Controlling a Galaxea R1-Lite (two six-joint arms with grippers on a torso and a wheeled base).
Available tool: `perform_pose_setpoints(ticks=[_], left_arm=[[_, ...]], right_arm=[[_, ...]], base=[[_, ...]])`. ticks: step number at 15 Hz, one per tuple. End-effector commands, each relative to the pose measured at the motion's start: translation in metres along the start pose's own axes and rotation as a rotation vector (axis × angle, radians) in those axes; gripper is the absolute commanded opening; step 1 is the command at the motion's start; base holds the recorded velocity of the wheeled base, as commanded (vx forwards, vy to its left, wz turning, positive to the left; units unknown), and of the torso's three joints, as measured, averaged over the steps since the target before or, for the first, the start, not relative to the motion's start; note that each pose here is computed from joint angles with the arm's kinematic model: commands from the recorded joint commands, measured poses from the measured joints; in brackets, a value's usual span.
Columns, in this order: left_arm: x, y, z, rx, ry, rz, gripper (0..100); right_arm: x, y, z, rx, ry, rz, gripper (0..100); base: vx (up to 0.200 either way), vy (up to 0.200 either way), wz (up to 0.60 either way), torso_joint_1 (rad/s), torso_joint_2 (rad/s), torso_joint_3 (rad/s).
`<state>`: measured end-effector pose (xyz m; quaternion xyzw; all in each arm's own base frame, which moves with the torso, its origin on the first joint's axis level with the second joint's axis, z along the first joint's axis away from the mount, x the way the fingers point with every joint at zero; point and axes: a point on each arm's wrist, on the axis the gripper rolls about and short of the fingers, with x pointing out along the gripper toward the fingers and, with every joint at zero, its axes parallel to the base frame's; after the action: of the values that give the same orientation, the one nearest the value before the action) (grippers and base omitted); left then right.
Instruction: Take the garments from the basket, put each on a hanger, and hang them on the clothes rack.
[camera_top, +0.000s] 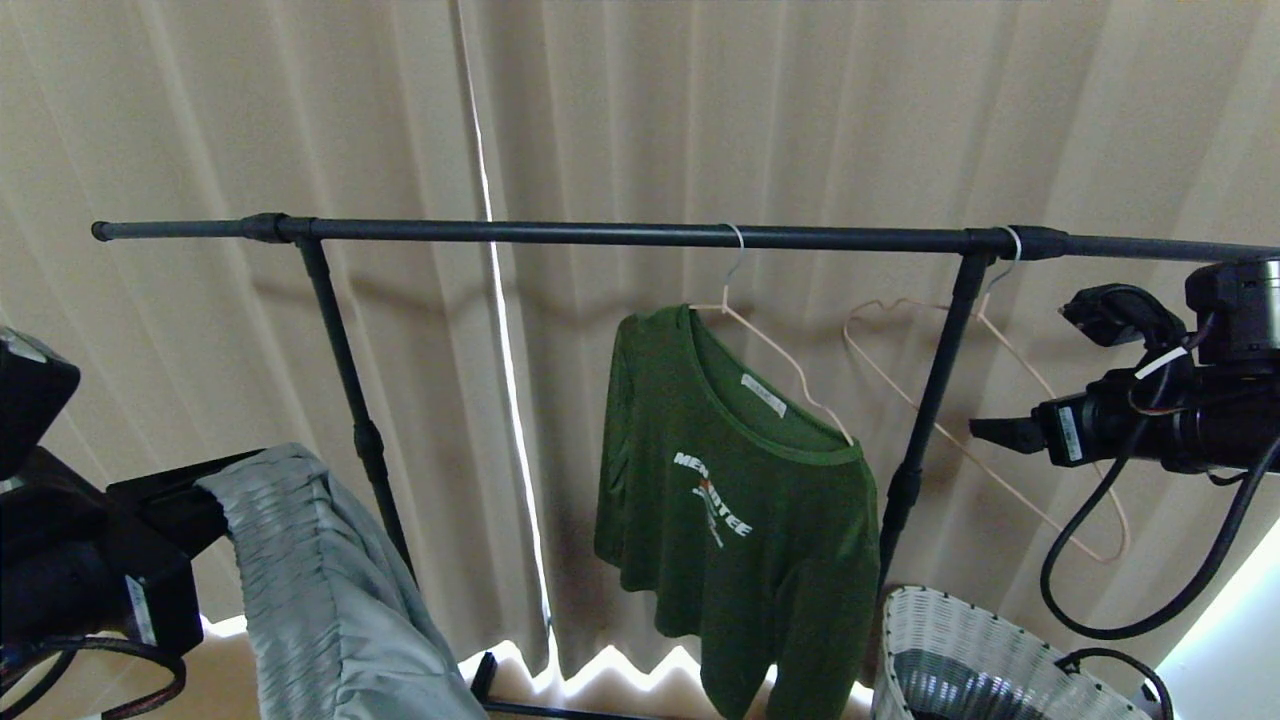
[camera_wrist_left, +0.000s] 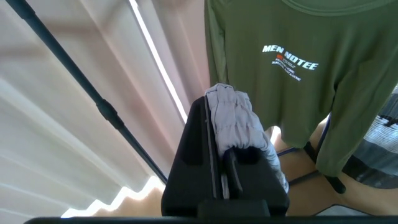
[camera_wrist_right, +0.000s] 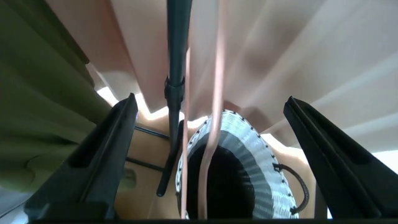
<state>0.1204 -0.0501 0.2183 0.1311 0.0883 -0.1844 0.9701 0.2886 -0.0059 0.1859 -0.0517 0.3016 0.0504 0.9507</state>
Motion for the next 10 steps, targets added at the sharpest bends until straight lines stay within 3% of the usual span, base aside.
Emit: perform_pose_setpoints(ticks=[1, 3, 4, 10], left_arm=[[0.000, 0.000, 0.000, 0.000, 0.001, 0.000, 0], [0.000, 0.000, 0.000, 0.000, 0.002, 0.000, 0], [0.000, 0.000, 0.000, 0.000, 0.002, 0.000, 0], [0.000, 0.000, 0.000, 0.026, 0.001, 0.000, 0]], right_arm=[[0.002, 0.000, 0.001, -0.002, 0.001, 0.003, 100], [0.001, 0.001, 0.001, -0.002, -0.002, 0.003, 100], [0.000, 0.001, 0.001, -0.003, -0.005, 0.002, 0], [-0.008, 0.001, 0.002, -0.001, -0.018, 0.000, 0]], base=[[0.000, 0.000, 0.00, 0.000, 0.00, 0.000], [0.000, 0.000, 0.00, 0.000, 0.00, 0.000], [0.000, 0.000, 0.00, 0.000, 0.00, 0.000], [0.000, 0.000, 0.00, 0.000, 0.00, 0.000]])
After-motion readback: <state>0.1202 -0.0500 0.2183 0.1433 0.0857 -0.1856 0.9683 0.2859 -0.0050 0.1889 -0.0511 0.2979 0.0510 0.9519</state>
